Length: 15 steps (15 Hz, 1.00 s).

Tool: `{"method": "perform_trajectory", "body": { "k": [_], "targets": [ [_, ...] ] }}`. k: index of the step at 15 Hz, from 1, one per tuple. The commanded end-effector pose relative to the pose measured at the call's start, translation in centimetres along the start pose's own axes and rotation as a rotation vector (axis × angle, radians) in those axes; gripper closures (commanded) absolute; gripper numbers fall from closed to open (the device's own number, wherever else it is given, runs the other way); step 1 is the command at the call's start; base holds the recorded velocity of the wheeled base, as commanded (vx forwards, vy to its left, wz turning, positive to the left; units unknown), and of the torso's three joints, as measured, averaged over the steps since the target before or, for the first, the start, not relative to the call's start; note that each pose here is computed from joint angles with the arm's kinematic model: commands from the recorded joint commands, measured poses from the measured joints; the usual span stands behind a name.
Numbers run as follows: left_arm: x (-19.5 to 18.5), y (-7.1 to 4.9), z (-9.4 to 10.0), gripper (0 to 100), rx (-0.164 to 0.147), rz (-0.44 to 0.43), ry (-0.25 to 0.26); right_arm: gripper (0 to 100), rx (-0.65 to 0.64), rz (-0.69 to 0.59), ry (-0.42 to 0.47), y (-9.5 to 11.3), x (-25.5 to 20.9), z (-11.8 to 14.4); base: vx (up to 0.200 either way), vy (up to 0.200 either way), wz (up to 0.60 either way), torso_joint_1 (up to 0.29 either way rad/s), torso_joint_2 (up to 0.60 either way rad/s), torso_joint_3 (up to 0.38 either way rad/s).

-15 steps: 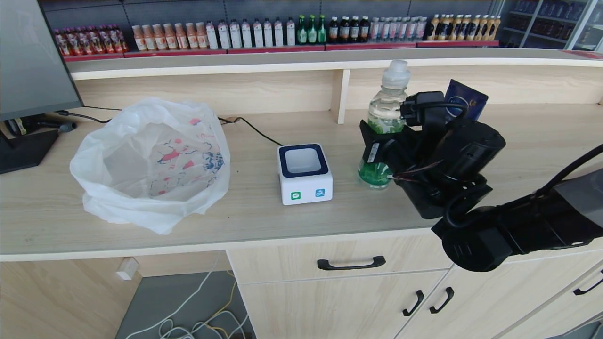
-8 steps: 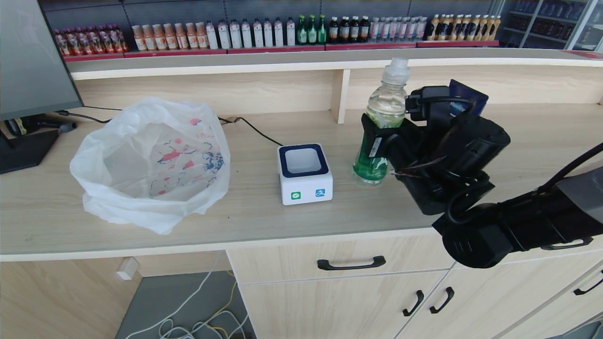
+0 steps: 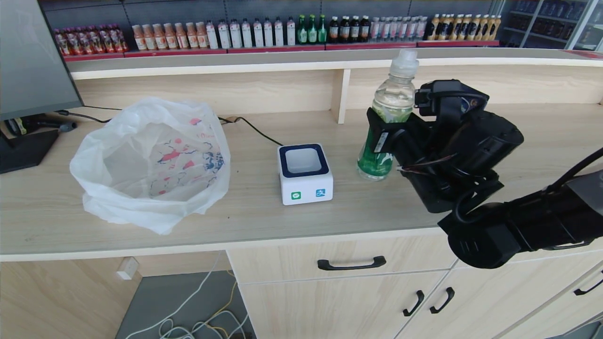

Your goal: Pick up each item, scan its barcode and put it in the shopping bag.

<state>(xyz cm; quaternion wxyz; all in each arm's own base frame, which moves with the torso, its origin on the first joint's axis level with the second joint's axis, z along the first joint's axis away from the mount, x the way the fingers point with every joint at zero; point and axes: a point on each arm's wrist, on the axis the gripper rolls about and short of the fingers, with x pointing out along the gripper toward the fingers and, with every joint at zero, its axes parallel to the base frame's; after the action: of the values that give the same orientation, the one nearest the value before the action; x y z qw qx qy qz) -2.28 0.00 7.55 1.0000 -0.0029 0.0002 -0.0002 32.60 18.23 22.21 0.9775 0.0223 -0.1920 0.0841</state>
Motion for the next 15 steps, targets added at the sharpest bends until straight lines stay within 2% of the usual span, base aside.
{"method": "perform_trajectory", "body": {
  "k": [1,6,7,9,12,15],
  "targets": [
    [0.0,0.0,0.0,0,0.0,0.0,0.0,100,0.008,-0.002,-0.029,-0.3,-0.3,1.4,0.0,0.0,0.0,0.0,0.0,0.0],
    [0.0,0.0,0.0,0,0.0,0.0,0.0,100,0.01,0.029,-0.011,-0.6,-3.6,3.3,0.0,0.0,0.0,0.0,0.0,0.0],
    [0.0,0.0,0.0,0,0.0,0.0,0.0,100,0.026,0.096,-0.005,0.1,-5.4,3.7,0.0,0.0,0.0,0.0,0.0,0.0],
    [0.0,0.0,0.0,0,0.0,0.0,0.0,100,0.034,0.144,0.006,0.3,-7.7,4.5,0.0,0.0,0.0,0.0,0.0,0.0],
    [0.0,0.0,0.0,0,0.0,0.0,0.0,100,0.041,0.159,0.006,-0.9,-10.3,5.7,0.0,0.0,0.0,0.0,0.0,0.0],
    [0.0,0.0,0.0,0,0.0,0.0,0.0,100,0.026,0.169,0.039,-2.9,-14.4,6.0,0.0,0.0,0.0,0.0,0.0,0.0]
  ]
}}
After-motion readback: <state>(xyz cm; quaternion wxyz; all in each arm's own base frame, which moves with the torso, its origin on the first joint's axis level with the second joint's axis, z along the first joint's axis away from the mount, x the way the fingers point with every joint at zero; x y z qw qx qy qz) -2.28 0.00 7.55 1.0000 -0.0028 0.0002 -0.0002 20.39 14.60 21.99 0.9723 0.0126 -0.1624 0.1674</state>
